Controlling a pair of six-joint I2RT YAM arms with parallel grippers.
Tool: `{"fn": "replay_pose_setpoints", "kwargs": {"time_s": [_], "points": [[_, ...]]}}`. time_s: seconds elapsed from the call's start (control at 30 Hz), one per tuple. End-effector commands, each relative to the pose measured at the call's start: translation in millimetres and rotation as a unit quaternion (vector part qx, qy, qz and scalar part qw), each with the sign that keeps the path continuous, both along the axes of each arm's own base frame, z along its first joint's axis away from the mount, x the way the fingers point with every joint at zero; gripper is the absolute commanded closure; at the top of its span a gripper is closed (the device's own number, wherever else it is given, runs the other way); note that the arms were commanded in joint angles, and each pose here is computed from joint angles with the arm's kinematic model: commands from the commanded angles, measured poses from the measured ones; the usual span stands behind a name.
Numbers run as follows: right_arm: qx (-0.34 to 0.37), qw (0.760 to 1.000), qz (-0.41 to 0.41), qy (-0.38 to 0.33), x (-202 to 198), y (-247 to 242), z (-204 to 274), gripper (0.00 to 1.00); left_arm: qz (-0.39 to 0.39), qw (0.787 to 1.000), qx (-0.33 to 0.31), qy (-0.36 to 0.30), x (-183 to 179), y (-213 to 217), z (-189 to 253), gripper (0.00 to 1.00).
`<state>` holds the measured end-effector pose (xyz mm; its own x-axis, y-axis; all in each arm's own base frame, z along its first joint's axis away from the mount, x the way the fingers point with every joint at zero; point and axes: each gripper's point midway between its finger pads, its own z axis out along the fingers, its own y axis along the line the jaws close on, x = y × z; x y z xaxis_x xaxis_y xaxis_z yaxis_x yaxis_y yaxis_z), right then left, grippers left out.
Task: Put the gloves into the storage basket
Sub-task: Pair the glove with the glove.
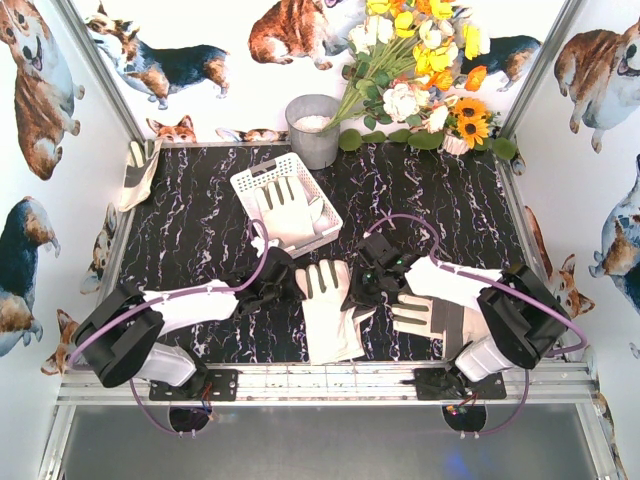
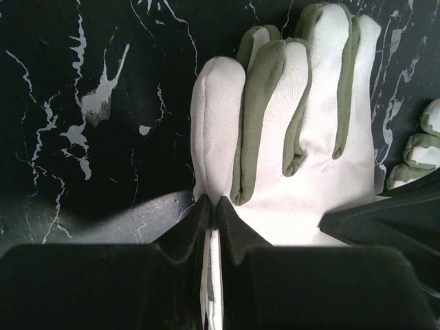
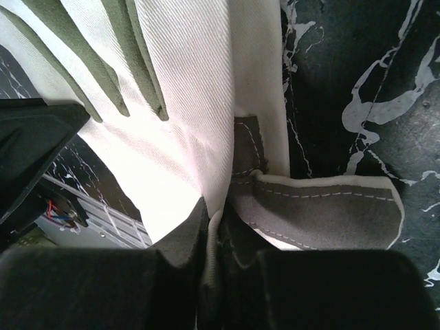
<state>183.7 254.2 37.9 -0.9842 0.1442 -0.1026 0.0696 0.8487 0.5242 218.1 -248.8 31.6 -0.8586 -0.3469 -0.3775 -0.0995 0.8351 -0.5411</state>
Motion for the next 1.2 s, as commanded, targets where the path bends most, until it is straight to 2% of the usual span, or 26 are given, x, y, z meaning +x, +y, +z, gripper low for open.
{"fn": "replay_pose_setpoints", "kwargs": {"time_s": [0.0,0.17,0.33,0.43,0.6,0.73,0.97,1.17], "points": [[-0.040,0.999,-0.005,0.023,-7.8,-13.9,-12.0,1.00,0.019,0.999,0.038,-0.012,12.9,15.3,-10.1,1.00],[-0.048,0.998,-0.005,0.032,-8.9,-15.1,-15.7,0.95,0.015,0.999,0.045,-0.012,13.4,16.4,-11.0,0.98],[-0.053,0.998,-0.008,0.031,-8.7,-17.0,-15.3,0.84,0.006,0.998,0.052,-0.019,11.0,19.8,-0.4,0.78],[-0.053,0.998,-0.010,0.025,-7.8,-17.9,-12.2,0.78,-0.004,0.998,0.057,-0.024,7.2,23.4,10.1,0.70],[-0.052,0.999,-0.009,0.015,-7.9,-20.1,-5.1,0.70,-0.031,0.998,0.037,-0.049,1.7,17.8,39.4,0.69],[-0.055,0.998,-0.010,0.002,-8.2,-25.0,4.9,0.63,-0.081,0.994,-0.022,-0.067,-2.1,-7.8,59.4,0.69],[-0.101,0.994,-0.018,-0.030,-9.8,-50.9,22.0,0.51,-0.144,0.983,-0.078,-0.079,-4.7,-50.0,70.0,0.70],[-0.139,0.989,-0.026,-0.051,-10.3,-71.3,36.4,0.48,-0.172,0.978,-0.095,-0.075,-5.0,-71.0,65.9,0.70]]}}
